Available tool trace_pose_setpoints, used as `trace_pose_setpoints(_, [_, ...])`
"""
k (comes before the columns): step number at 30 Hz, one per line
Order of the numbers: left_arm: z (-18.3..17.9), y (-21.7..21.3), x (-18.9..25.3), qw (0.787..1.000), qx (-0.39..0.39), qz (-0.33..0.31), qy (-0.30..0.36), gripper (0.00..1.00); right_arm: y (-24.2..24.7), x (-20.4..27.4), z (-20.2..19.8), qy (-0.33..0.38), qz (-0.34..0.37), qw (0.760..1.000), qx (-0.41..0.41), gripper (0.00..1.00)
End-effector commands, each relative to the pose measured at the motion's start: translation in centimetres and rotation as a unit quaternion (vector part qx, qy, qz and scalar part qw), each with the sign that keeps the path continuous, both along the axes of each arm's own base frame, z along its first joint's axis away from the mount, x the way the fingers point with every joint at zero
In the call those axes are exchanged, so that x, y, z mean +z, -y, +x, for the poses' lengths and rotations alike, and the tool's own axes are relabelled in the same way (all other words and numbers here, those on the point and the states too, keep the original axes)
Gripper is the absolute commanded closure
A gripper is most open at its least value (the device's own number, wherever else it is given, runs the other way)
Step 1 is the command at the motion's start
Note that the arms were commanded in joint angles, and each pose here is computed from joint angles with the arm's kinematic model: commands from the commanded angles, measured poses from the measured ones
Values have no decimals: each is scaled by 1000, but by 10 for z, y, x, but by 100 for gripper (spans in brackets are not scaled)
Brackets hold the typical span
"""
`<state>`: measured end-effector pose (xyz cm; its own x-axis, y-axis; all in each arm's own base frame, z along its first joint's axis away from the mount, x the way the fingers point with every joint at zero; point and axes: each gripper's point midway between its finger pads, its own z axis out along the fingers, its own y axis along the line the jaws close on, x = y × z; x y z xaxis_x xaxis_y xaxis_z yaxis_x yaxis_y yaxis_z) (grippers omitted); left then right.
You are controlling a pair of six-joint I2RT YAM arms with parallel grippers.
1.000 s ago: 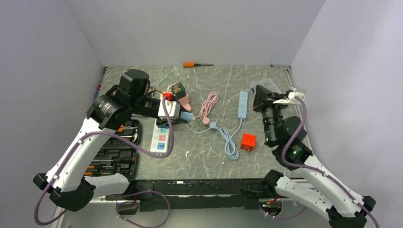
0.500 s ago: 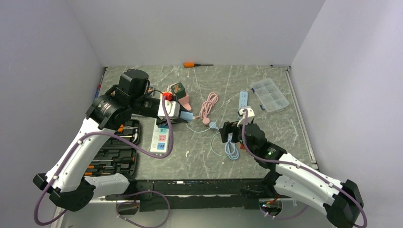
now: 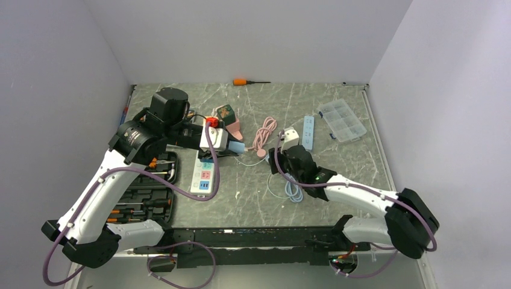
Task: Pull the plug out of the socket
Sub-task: Place the plug at the center of the board.
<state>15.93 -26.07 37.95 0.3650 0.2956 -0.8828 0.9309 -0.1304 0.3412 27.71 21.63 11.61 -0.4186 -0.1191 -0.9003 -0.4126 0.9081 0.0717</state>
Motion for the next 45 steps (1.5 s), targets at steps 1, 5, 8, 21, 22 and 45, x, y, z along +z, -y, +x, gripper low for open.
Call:
trace_pose_setpoints(1, [-7,-1,20,999,-11,-21,25,100,-20,38,30,48,34,998,-16,45])
trace_pose_setpoints(5, [-7,0,19,999,-12,-21,22,100,-28,57,35,73,43,996,-1,76])
trace_pose_setpoints(8, [-6,2,18,1000,-11,-23,14,100,-20,92,38,109,60,992,-20,100])
trace_pose_setpoints(21, [18,38,27,1000,-14,-18,-13,100,95,273,10,273,178,924,-200,100])
trace_pose_setpoints(22, [21,43,27,1000,-13,-14,-17,100,106,278,7,278,180,918,-219,100])
trace_pose_setpoints(45, [59,201,-33,995,-57,12,-75,100,207,188,-20,162,91,866,-464,100])
